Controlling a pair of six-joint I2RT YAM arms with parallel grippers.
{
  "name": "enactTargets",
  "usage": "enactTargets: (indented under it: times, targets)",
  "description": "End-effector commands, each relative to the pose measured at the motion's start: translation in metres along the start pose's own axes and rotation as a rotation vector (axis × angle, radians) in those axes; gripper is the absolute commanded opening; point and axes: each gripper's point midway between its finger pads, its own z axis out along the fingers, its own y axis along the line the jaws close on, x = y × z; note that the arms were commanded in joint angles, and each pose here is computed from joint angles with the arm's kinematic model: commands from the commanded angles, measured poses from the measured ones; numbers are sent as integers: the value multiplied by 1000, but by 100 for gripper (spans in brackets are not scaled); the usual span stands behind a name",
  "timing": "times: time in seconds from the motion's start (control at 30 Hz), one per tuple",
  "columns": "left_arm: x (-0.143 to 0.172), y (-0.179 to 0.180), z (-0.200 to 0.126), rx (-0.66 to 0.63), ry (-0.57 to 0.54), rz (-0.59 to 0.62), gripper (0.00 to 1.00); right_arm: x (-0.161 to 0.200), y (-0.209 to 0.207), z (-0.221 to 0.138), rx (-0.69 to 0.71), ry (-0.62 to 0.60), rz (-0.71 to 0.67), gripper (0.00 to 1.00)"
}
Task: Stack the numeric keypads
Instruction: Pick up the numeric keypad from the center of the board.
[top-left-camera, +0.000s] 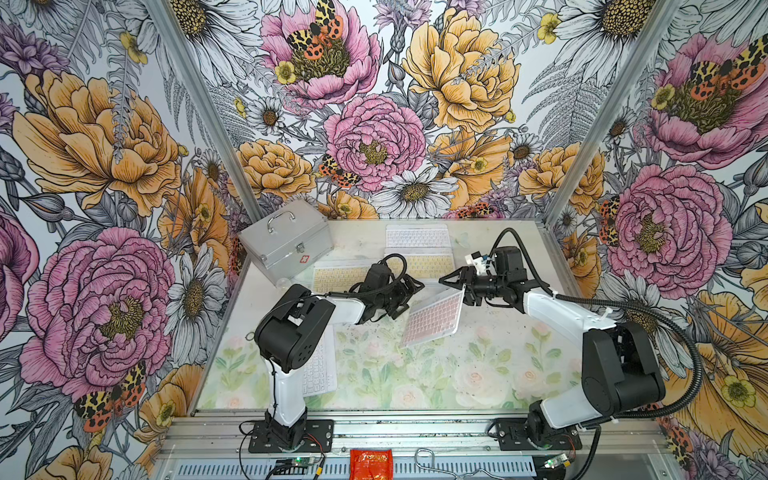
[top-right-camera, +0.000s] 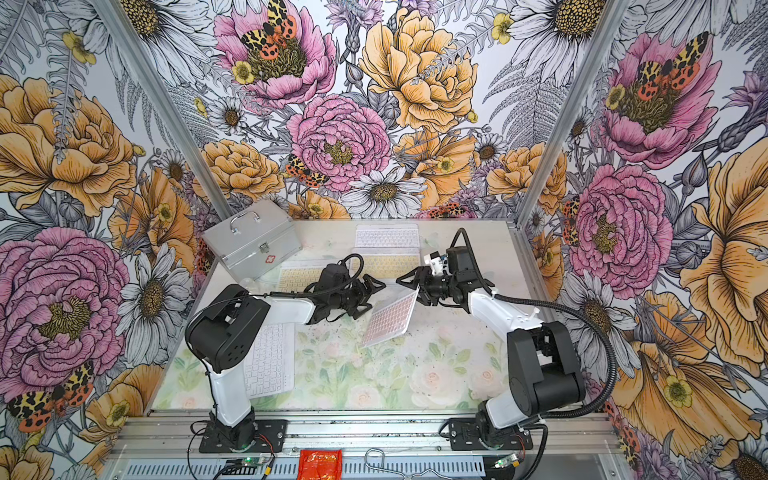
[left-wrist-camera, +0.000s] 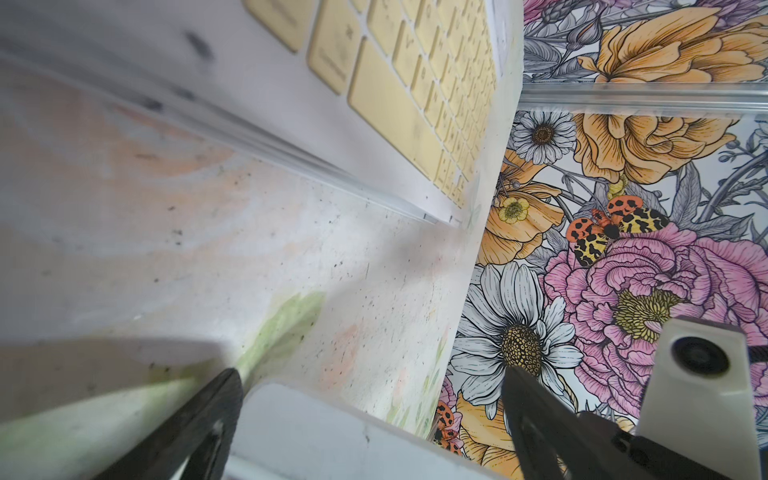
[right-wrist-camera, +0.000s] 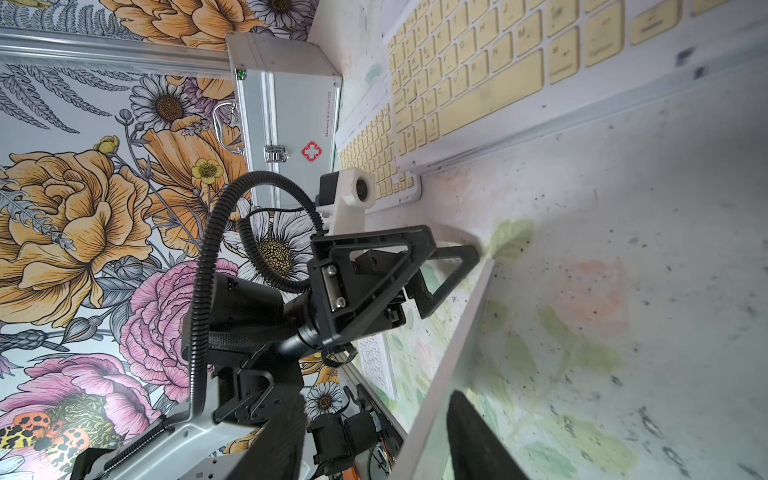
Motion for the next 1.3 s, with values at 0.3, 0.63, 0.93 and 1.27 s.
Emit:
enactTargets:
  times: [0.3, 0.63, 0.93, 1.27]
  targets:
    - [-30, 2, -32, 47, -56, -35, 99, -25, 23, 3, -38, -44, -43, 32]
    - [9, -31, -88, 190, -40, -75, 99, -45, 22, 15, -31, -48, -48, 32]
    - [35, -33, -128, 304, -103, -269, 99, -57, 26, 18, -21, -81, -52, 31]
    - [72, -49, -115, 438, -122, -468, 99, -65, 28, 20, -25, -117, -42, 31]
